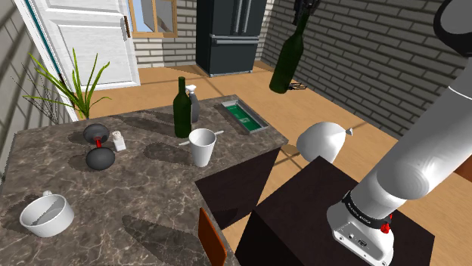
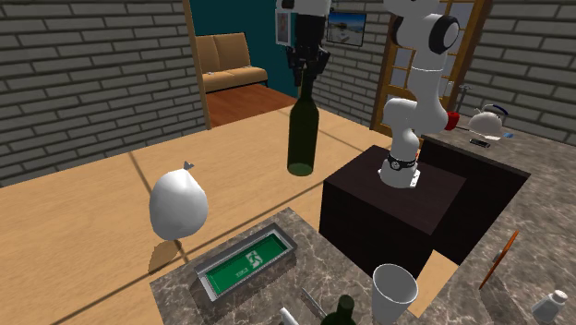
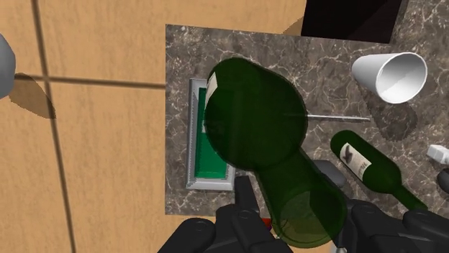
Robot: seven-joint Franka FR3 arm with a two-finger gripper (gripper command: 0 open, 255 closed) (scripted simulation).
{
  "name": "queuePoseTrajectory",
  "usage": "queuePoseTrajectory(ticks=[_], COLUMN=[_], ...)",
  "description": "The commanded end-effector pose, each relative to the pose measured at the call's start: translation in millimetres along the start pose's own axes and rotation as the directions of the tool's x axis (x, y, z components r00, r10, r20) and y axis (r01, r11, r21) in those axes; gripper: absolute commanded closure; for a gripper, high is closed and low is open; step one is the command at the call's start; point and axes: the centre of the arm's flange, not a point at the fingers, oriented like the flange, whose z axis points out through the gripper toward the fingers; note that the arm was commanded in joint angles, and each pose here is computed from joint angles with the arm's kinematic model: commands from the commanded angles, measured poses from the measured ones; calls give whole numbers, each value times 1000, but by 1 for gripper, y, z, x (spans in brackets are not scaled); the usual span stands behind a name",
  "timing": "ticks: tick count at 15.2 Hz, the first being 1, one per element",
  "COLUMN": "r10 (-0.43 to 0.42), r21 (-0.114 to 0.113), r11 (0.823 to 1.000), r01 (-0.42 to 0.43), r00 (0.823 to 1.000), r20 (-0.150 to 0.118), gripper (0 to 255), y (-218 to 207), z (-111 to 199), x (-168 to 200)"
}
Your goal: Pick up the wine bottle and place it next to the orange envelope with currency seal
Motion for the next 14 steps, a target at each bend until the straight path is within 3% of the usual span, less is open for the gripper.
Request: queuePoseTrajectory(ticks=[1,12,14], r10=[0,0,0], r21=[0,0,0], r11=[1000,1000,1000], r01=[0,0,0], r00=[1000,1000,1000], r20=[0,0,0], gripper=[255,255,255], y=[2,1,-24], z=[-13,-70,-65], x=[0,8,1])
